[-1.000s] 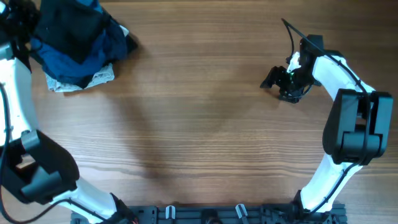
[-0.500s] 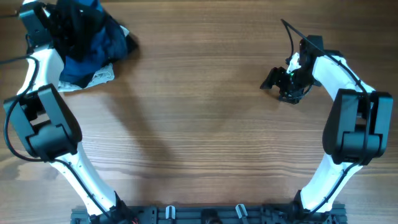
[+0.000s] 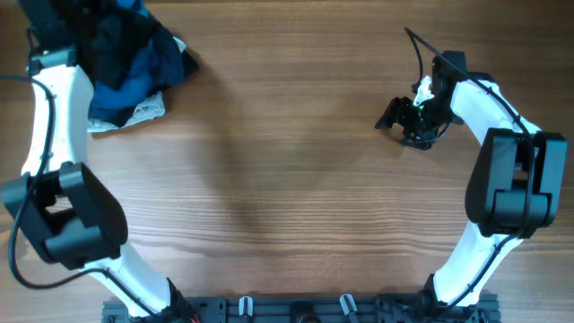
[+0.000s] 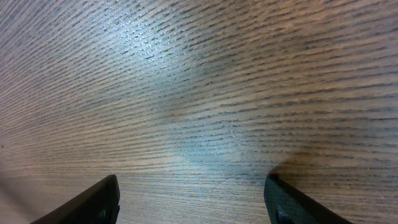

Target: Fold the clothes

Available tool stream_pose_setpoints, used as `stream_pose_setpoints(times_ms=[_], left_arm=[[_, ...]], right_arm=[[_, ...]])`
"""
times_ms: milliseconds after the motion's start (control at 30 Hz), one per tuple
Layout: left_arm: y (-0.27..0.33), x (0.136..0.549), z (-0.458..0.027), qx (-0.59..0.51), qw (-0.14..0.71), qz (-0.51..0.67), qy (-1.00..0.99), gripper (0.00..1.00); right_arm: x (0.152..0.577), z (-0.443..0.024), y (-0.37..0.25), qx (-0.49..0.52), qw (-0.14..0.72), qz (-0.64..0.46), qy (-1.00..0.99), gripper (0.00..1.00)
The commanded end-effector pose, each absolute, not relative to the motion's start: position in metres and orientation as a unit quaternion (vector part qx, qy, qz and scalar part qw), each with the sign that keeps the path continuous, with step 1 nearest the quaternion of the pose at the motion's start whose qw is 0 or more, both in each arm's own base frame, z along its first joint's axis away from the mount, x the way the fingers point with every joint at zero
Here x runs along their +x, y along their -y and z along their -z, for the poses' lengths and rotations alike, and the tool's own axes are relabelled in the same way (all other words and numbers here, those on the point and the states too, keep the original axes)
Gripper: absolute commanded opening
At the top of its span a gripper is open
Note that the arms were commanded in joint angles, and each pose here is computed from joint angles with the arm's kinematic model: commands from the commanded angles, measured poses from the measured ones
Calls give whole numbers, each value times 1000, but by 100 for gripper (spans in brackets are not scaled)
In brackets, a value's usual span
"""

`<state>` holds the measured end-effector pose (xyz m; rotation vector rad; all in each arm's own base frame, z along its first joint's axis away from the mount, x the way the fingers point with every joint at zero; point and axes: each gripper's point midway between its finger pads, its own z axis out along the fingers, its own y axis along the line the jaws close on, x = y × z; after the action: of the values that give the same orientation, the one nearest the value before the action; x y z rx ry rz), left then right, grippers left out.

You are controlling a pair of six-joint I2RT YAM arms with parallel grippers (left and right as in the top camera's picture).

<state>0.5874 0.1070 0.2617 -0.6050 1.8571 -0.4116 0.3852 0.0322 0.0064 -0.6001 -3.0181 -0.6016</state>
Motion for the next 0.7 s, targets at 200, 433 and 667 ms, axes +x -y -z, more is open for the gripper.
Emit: stream_pose_setpoints(times_ms=[200,433,667], left_arm=[[-112,597,-81,-297,401,141,-855,4],[-112,605,-168,-272,483,152,-818,4],[-154,596,-299,-295,637,72,-708,7]], right_arm=[[356,28,-22,-204,61,150,965,76],[356,28,-22,-204,61,150,965,76],[356,28,-22,-204,60,151,965,76]])
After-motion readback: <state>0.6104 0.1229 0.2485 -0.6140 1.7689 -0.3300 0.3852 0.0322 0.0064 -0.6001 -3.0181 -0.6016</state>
